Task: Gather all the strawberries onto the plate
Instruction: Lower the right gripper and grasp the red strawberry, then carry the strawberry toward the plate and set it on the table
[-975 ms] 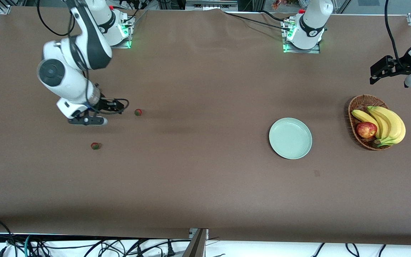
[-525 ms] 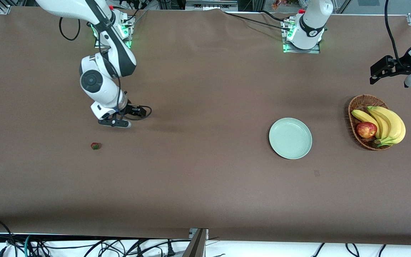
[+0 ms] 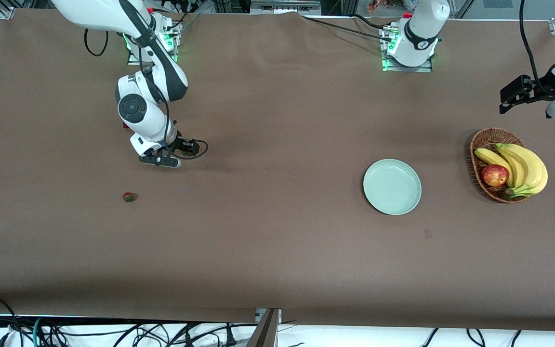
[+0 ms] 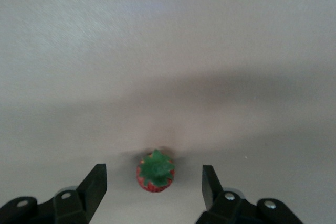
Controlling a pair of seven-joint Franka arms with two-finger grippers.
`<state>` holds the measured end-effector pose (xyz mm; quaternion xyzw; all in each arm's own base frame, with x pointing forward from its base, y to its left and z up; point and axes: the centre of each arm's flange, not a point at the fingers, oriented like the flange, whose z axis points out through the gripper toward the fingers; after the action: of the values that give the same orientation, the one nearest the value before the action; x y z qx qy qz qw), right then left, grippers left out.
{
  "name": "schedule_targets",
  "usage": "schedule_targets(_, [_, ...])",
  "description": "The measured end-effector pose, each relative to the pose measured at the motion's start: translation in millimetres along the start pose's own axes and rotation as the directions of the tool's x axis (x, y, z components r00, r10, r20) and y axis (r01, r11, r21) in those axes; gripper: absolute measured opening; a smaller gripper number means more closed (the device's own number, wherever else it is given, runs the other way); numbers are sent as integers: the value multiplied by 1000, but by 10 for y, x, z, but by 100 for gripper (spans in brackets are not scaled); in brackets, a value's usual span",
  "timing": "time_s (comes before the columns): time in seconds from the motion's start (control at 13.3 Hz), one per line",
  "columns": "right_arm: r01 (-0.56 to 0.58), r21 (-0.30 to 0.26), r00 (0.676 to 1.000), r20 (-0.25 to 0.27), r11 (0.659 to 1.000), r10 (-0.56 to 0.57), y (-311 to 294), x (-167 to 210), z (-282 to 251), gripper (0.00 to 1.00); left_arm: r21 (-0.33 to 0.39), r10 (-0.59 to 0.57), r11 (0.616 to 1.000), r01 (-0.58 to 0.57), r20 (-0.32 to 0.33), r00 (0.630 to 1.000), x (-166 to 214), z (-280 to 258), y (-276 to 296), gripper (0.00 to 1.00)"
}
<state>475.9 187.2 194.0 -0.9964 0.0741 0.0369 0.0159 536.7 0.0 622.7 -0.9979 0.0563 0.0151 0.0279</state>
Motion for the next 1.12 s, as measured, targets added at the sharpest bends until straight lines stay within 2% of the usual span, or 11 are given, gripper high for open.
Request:
schedule_targets(0.15, [-2, 0, 1000, 1, 1000, 2, 12, -20, 40, 64, 0, 1, 1000, -1, 0, 1000, 0, 0, 3, 100])
schedule_targets(0.22, [-4, 2, 1000, -1, 1000, 4, 11, -18, 46, 64, 0, 1, 1000, -1, 0, 1000, 1, 0, 5, 100])
schedule_targets(0.38, [-6, 5, 1000, -6, 1000, 6, 10, -14, 72, 53, 0, 2, 1000, -2, 0, 1000, 1, 0, 9, 100])
schedule_targets(0.45, [-13, 7, 1000, -7, 1000, 13, 10, -14, 98, 52, 0, 2, 1000, -2, 0, 1000, 1, 0, 9, 100])
schedule_targets(0.53, [-28, 8, 1000, -5, 1000, 28, 8, -17, 125, 46, 0, 2, 1000, -2, 0, 1000, 1, 0, 10, 100])
schedule_targets(0.6, [-47, 11, 999, -7, 999, 47, -25, -28, 130, 33, 0, 2, 1000, -2, 0, 1000, 1, 0, 11, 100])
schedule_targets(0.82, [-94, 52, 994, -42, 994, 96, -559, -131, -30, 31, 0, 2, 1000, -2, 1, 1000, 0, 1, 10, 100])
schedule_targets(0.97, [-141, 87, 988, -55, 986, 146, -1280, -322, -241, 31, 0, 1, 1000, -1, 5, 1000, -4, 4, 8, 100])
schedule_targets(1.12, [-208, 119, 976, -39, 971, 214, -2174, -561, -491, 31, -1, 1, 1000, -1, 6, 1000, -6, 5, 5, 100])
